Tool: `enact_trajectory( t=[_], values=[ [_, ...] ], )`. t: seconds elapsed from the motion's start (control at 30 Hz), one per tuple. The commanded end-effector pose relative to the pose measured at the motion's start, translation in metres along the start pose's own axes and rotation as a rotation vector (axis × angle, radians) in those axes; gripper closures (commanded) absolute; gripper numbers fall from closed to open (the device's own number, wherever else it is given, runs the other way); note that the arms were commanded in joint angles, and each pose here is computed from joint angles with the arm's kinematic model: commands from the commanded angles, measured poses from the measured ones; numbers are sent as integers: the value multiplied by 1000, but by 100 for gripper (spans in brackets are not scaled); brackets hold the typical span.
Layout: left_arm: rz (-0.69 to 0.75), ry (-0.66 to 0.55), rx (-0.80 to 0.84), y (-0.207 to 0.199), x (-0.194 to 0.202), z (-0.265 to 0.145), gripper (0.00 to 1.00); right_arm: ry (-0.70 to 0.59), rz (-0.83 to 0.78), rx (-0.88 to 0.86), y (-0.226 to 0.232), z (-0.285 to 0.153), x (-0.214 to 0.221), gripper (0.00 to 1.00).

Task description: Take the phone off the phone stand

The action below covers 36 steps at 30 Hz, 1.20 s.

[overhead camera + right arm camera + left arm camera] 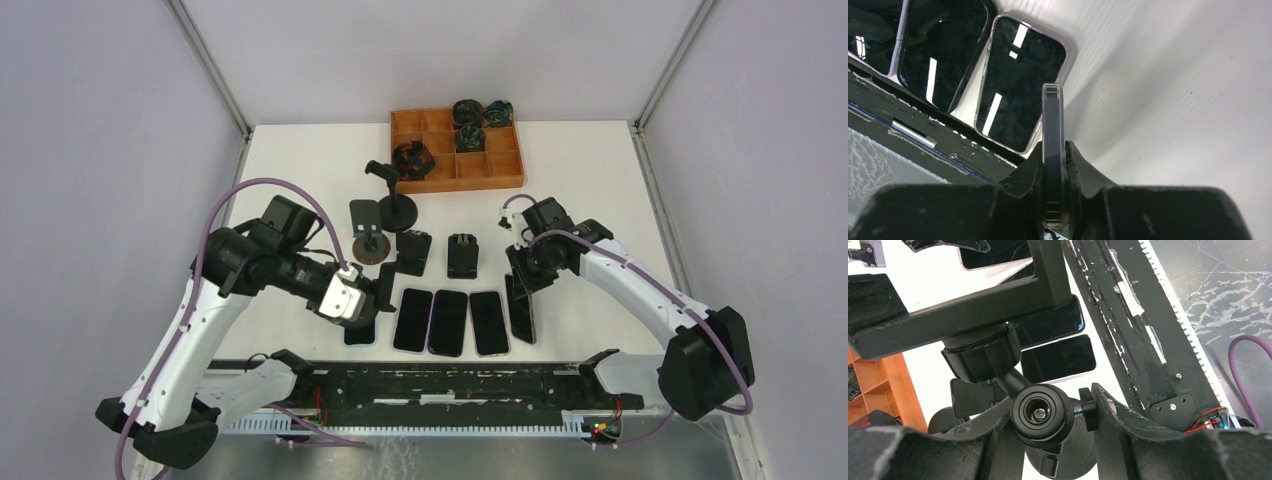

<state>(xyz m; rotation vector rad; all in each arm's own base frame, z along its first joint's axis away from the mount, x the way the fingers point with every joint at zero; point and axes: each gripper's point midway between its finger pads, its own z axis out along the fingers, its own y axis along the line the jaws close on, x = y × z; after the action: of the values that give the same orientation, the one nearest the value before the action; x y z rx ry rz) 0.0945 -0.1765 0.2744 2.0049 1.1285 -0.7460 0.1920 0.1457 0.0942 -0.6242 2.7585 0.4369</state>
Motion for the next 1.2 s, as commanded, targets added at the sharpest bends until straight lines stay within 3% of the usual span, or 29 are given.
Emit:
enact_trajectory(
  t=[0.0,0.03,0.17,0.27,0.47,0.53,0.6,0.7,0.8,0.83,1.0,1.17],
  values=[
    [141,-68,-44,12,-25,-7,98,-45,-40,55,-19,19,-15,72],
    [142,-68,-45,12,-25,-7,98,-60,-38,74,-23,20,-19,63],
    [145,-66,-48,13,-25,-7,98,-160,-42,159,-38,16,-41,44],
    [152,-64,-55,13,-24,-7,98,-189,-27,209,-46,12,-47,38],
    [147,-70,-51,12,-23,-5,98,-310,40,279,-50,-20,-70,37],
    [150,-79,-51,13,-24,-4,98,-418,44,173,-27,-43,-91,37],
    [152,-90,-55,15,-25,-4,98,-553,8,-58,20,-70,-114,36],
    [145,-97,-50,16,-25,-2,98,-756,-109,-451,104,-133,-138,16],
    [134,-109,-41,16,-26,0,98,-930,-290,-643,166,-199,-144,2],
    [130,-113,-38,16,-26,1,98,-964,-339,-686,182,-214,-143,2],
    [108,-134,-21,15,-28,2,98,-979,-509,-883,243,-241,-136,2],
    [104,-118,-20,13,-26,2,98,-971,-566,-1038,283,-250,-122,2]
  ],
)
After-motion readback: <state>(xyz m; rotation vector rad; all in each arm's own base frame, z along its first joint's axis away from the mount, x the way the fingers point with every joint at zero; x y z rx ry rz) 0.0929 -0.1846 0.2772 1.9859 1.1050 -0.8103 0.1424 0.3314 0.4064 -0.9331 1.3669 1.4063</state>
